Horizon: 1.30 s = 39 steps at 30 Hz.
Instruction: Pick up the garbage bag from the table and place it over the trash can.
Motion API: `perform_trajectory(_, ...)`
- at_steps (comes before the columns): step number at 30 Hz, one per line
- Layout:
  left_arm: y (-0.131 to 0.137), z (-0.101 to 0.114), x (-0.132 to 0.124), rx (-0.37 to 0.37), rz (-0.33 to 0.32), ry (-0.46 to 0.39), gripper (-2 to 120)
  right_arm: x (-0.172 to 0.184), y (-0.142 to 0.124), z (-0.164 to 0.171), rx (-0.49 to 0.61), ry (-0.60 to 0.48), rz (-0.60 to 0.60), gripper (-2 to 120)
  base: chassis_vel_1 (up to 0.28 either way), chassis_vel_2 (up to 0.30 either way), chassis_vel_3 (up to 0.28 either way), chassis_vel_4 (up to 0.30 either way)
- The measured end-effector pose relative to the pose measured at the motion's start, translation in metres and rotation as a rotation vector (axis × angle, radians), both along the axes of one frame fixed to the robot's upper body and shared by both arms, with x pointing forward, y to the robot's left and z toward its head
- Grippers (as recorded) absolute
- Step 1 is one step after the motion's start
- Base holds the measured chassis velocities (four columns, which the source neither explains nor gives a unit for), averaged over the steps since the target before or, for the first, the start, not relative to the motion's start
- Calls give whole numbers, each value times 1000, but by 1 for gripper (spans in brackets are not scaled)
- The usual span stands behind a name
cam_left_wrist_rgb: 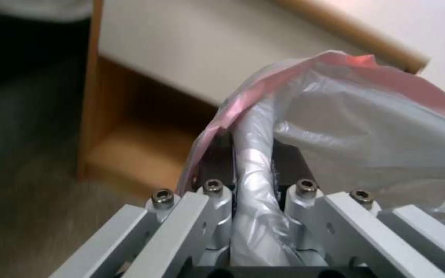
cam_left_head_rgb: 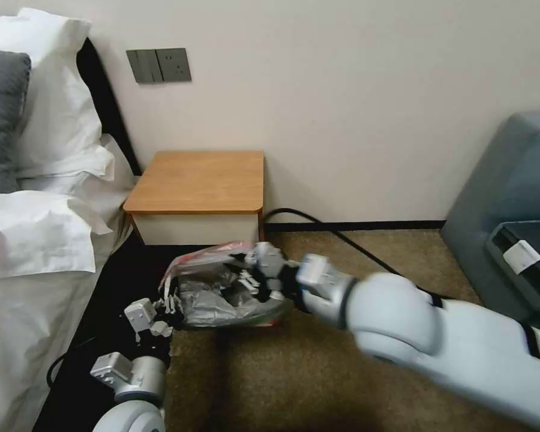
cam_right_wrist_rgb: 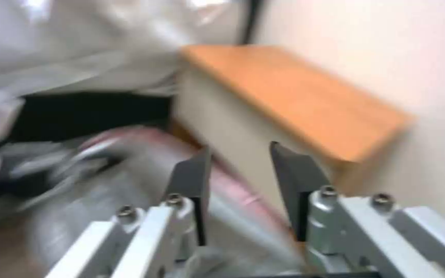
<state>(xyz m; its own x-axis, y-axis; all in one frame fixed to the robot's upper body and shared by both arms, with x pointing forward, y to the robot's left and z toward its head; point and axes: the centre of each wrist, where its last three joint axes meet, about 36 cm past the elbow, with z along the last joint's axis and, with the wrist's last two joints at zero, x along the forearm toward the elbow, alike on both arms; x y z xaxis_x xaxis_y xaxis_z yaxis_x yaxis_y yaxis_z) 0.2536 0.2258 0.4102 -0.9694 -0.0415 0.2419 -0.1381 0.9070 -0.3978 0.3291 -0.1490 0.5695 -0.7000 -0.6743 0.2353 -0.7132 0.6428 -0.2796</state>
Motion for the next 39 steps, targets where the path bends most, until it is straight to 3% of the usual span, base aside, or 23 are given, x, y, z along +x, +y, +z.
perform_trajectory(1, 0, 0, 0, 0, 0, 0, 9, 0, 0, 0, 0, 0, 0, 34, 0, 0, 0, 0)
perform_trajectory(4, -9, -4, 2, -13, 1, 91, 9, -19, -4, -30, 79, -54, -189, 49, 0, 0, 0, 0)
perform_trajectory(6, -12, -6, 1, -14, -1, 114, 9, -22, -3, -36, 96, -58, -234, 52, 0, 0, 0, 0)
perform_trajectory(9, -19, -16, 6, -17, -22, 157, 9, -30, -6, -50, 148, -74, -366, 68, 0, 0, 0, 0)
perform_trajectory(17, -34, -37, 14, -27, -62, 223, 9, -34, -12, -64, 184, -55, -485, 95, 0, 0, 0, 0)
perform_trajectory(23, -40, -46, 17, -25, -79, 244, 9, -25, -10, -68, 188, -60, -497, 100, 0, 0, 0, 0)
perform_trajectory(27, -42, -50, 18, -13, -81, 252, 21, -20, -10, -69, 179, -72, -492, 100, 0, 0, 0, 0)
perform_trajectory(30, -42, -51, 18, -3, -85, 255, 37, -16, -10, -68, 182, -78, -491, 100, 0, 0, 0, 0)
perform_trajectory(32, -42, -52, 17, 4, -85, 256, 40, -16, -10, -68, 183, -78, -490, 100, 0, 0, 0, 0)
perform_trajectory(36, -43, -53, 14, 34, -78, 254, 59, -16, -11, -68, 178, -75, -493, 100, 0, 0, 0, 0)
perform_trajectory(38, -43, -53, 14, 34, -78, 254, 59, -16, -11, -68, 178, -75, -493, 100, 0, 0, 0, 0)
perform_trajectory(39, -43, -51, 12, 51, -72, 241, 68, -19, -12, -66, 180, -73, -491, 100, 0, 0, 0, 0)
